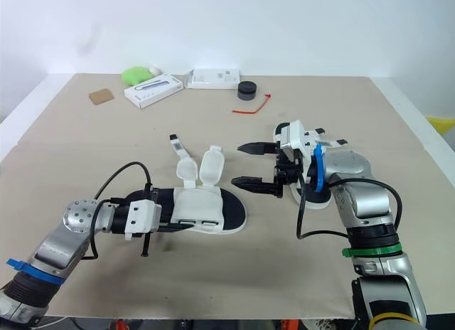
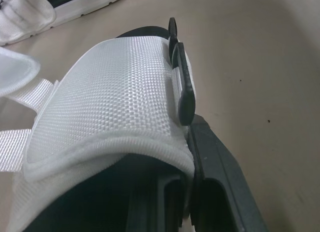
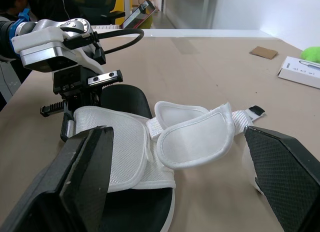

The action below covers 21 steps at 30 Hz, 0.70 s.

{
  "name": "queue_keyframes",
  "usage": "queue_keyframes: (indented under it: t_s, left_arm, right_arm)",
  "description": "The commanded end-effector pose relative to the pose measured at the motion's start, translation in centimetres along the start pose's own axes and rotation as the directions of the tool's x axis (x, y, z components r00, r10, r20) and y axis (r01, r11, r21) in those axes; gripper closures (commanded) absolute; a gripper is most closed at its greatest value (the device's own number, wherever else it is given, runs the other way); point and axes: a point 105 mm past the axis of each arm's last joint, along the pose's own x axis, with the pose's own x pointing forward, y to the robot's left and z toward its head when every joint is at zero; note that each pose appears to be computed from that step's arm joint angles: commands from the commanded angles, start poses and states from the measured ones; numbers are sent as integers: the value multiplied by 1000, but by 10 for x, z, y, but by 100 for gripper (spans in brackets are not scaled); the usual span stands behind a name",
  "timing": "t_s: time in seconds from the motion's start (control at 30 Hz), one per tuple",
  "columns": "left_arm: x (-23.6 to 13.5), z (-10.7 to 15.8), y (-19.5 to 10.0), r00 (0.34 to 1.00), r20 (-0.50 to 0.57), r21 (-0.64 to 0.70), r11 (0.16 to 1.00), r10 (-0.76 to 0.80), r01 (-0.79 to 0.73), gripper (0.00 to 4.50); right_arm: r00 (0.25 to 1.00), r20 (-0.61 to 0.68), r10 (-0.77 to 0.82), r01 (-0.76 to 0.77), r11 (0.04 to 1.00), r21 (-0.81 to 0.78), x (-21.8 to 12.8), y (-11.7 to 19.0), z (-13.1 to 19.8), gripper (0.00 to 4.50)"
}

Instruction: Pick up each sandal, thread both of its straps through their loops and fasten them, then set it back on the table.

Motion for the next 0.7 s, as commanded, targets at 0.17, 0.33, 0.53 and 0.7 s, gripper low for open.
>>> queue_keyframes:
  t_s: [0.17,0.33,0.53,0.7]
  left_arm:
    - [-2,12,-1,1000,12,-32,999,-4,5,353]
    - [-10,22,-6,998,44,-101,994,-41,46,99]
    - [-45,19,3,1000,-16,-191,981,-22,19,5]
    - [-59,16,7,999,-46,-207,978,-10,0,5]
  right_arm:
    - [1000,15,1,0,999,-36,-4,0,9,0]
    - [1000,-6,-2,2,1000,-30,-6,1,6,0]
    - [995,-91,-31,35,999,41,-12,6,-11,0]
    - [992,-126,-14,20,999,46,-9,20,-24,0]
